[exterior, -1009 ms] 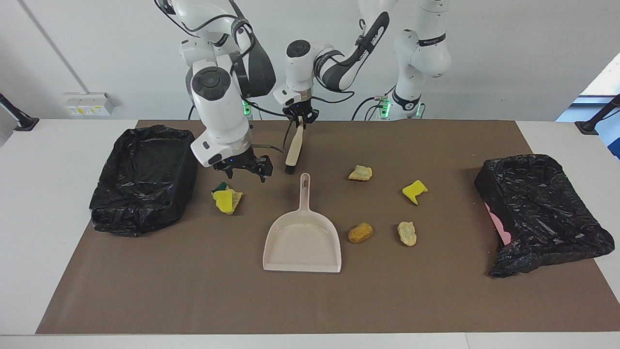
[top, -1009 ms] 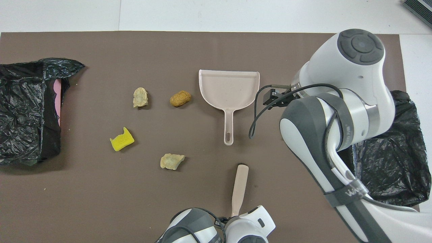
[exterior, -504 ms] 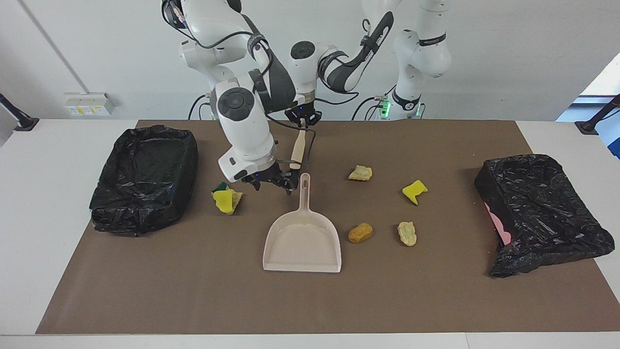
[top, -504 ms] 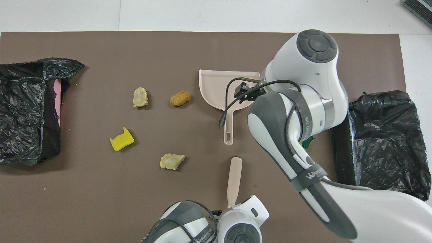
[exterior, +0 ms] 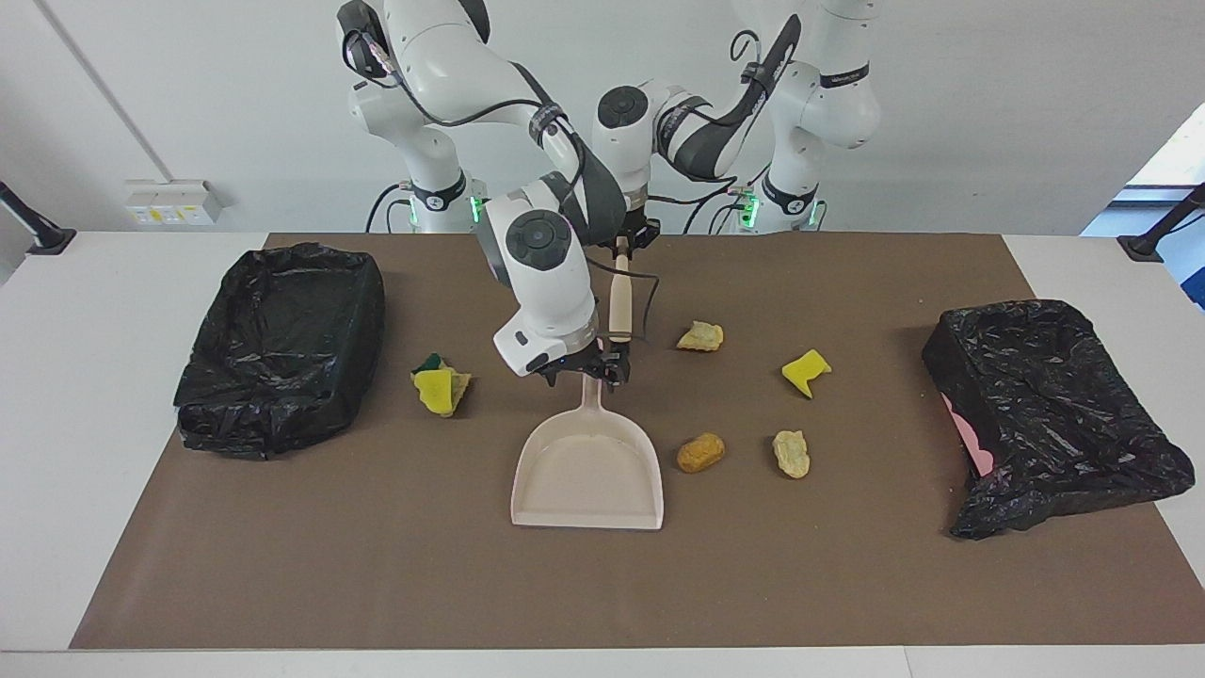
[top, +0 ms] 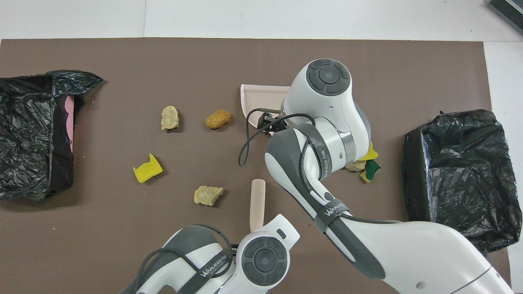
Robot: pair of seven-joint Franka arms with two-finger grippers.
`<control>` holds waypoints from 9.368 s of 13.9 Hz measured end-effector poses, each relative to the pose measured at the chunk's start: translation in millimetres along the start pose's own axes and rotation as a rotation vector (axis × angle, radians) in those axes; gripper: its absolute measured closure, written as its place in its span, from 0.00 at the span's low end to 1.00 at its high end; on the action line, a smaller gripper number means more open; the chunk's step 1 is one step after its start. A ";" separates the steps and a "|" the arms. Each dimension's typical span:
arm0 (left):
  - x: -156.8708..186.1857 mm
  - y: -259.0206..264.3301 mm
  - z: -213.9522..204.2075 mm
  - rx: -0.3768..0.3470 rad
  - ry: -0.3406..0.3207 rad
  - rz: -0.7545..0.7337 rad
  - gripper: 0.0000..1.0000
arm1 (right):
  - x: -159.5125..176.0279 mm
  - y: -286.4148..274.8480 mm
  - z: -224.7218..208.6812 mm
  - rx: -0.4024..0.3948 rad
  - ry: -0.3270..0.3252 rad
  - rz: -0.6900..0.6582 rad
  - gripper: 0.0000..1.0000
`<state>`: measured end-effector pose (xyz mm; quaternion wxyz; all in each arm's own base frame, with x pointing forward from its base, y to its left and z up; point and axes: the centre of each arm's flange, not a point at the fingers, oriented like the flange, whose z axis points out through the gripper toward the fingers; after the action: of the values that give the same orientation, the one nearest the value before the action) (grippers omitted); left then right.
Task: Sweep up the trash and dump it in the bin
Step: 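Lift the brush with the left gripper while the right gripper positions the dustpan, then sweep the yellow sponge and tan trash into the dustpan with the brush, then sweep the remaining yellow sponge piece into the dustpan with the left gripper, then move the brush with the left gripper behind the far tan trash pieces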
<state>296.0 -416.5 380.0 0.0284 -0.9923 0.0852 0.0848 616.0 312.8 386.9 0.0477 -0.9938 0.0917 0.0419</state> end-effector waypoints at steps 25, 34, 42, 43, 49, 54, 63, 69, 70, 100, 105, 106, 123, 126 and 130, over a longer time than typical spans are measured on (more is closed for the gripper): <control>134.2 -408.7 -11.1 -0.142 -0.054 -0.387 0.74 | -13.9 80.4 -23.5 -0.036 -0.153 -1.166 0.68; 112.4 -356.5 23.2 -0.113 -0.110 -0.229 0.74 | -112.2 68.8 20.7 -0.324 -0.191 -1.447 0.68; 77.1 -253.4 26.5 -0.068 -0.172 -0.302 0.74 | -139.8 87.8 30.2 -0.327 -0.181 -1.450 0.68; 74.0 -245.5 25.8 -0.067 -0.180 -0.319 0.74 | -137.0 91.9 31.3 -0.324 -0.181 -1.442 0.68; 64.4 -221.0 23.7 -0.098 -0.222 -0.445 0.74 | -135.5 94.8 36.2 -0.321 -0.187 -1.440 0.68; 59.0 -194.4 17.9 -0.192 -0.249 -0.520 0.74 | -133.9 96.9 36.5 -0.320 -0.187 -1.441 0.68; 49.8 -114.6 -8.1 -0.297 -0.188 -0.537 0.74 | -133.5 97.6 36.7 -0.319 -0.188 -1.440 0.68; 52.7 -51.3 -46.8 -0.348 -0.126 -0.469 0.74 | -130.2 101.8 36.3 -0.318 -0.187 -1.431 0.68; 57.0 -42.3 -55.3 -0.362 -0.115 -0.460 0.74 | -130.2 101.8 36.3 -0.318 -0.187 -1.431 0.68; -7.6 -73.6 34.8 -0.225 -0.225 -0.693 0.74 | -118.0 108.6 39.5 -0.305 -0.169 -1.523 0.68; 18.8 -21.1 5.3 -0.311 -0.154 -0.628 0.74 | -118.0 108.6 39.6 -0.305 -0.169 -1.523 0.68; 23.6 -13.4 -1.6 -0.328 -0.142 -0.613 0.74 | -118.0 108.6 39.6 -0.305 -0.169 -1.523 0.68; 144.5 -166.6 -58.4 -0.158 0.008 -0.462 0.74 | -118.0 108.7 39.6 -0.305 -0.169 -1.523 0.68; 172.3 -221.4 -58.5 -0.140 0.026 -0.376 0.74 | -118.0 108.7 39.6 -0.305 -0.169 -1.523 0.68; 198.0 -300.9 -52.3 -0.062 0.061 -0.201 0.74 | -118.0 108.7 39.6 -0.305 -0.169 -1.523 0.68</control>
<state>549.2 -156.7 409.8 0.0034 -0.9984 -0.0168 0.0540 477.2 231.5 349.1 -0.0671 -0.7718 -0.6265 0.0855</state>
